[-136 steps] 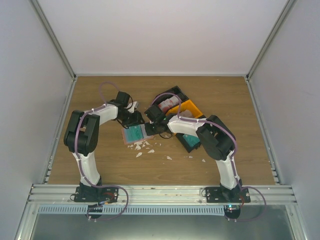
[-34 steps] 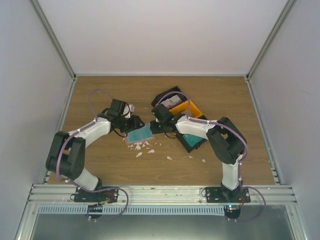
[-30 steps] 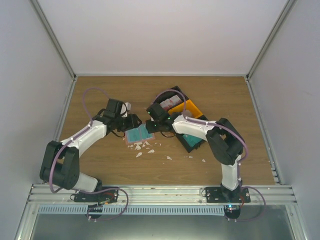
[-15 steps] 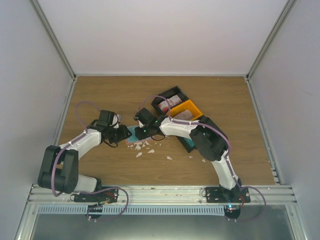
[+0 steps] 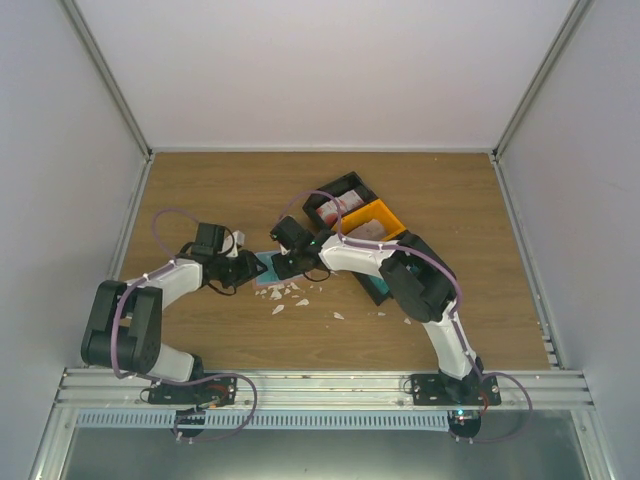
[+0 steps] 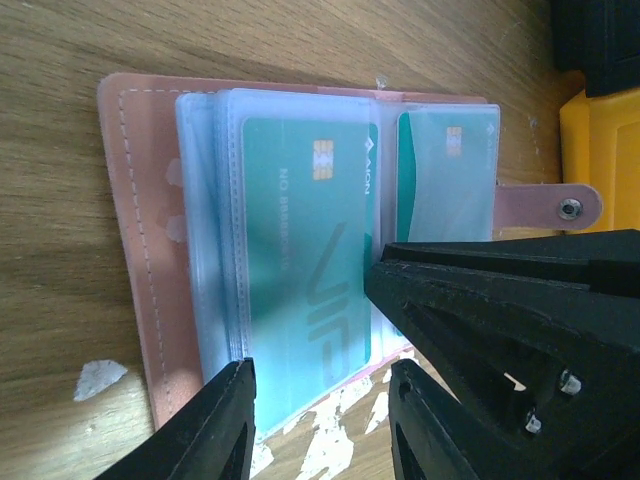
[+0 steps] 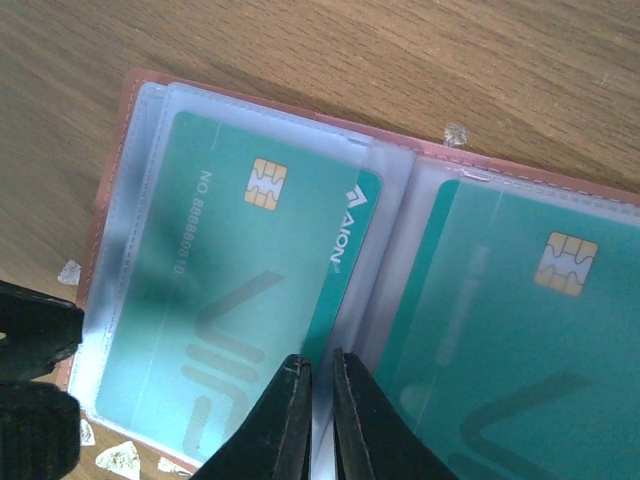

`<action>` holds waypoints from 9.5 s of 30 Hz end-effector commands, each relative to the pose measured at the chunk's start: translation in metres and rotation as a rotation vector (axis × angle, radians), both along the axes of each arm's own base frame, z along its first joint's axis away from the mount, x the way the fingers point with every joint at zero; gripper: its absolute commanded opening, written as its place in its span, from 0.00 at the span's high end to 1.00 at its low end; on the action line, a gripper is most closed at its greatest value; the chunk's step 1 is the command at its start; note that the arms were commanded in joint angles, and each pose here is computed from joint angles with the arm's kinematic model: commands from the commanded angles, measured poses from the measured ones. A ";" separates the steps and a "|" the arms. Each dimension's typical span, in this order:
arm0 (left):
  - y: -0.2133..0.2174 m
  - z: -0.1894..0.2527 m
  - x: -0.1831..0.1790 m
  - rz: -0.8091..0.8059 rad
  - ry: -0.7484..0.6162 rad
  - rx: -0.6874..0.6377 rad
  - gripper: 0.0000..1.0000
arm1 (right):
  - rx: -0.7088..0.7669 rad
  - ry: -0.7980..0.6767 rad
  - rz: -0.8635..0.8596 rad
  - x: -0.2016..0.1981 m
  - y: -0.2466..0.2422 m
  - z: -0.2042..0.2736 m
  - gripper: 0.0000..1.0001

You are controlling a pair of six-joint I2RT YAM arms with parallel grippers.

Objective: Put the credit cards into the card holder
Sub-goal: Insert the credit card into the card holder, then pick up the credit card from the storage box, then insert the credit card into the card holder.

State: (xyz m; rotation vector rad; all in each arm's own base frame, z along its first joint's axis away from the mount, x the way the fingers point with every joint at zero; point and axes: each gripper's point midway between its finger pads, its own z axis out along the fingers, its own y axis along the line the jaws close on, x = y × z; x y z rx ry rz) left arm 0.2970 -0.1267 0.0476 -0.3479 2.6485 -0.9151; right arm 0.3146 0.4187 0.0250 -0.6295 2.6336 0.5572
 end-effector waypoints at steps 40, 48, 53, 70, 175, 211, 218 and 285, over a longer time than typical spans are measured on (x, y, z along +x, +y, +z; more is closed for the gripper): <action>-0.015 0.007 0.009 -0.056 -0.037 -0.099 0.73 | -0.093 0.051 -0.038 -0.007 -0.022 -0.026 0.93; -0.022 0.017 0.010 -0.093 -0.060 -0.139 0.75 | -0.054 0.036 -0.045 -0.003 -0.020 -0.014 0.92; -0.026 0.023 0.012 -0.120 -0.075 -0.161 0.73 | -0.003 0.007 -0.058 0.004 -0.020 0.003 0.90; -0.032 0.031 0.016 -0.155 -0.090 -0.170 0.69 | 0.053 -0.040 -0.114 0.017 -0.032 0.031 0.81; -0.153 0.014 0.141 -0.145 -0.120 -0.266 0.72 | -0.104 -0.062 0.170 0.186 -0.123 0.020 0.59; -0.150 0.003 0.142 -0.133 -0.095 -0.205 0.79 | -0.005 -0.019 0.241 0.153 -0.114 0.059 0.78; -0.150 0.002 0.141 -0.134 -0.093 -0.200 0.79 | -0.017 0.024 0.255 0.143 -0.118 0.049 0.77; -0.117 0.278 -0.032 -0.398 -0.751 -0.587 0.86 | 0.990 -0.186 0.432 -0.058 -0.087 0.322 0.88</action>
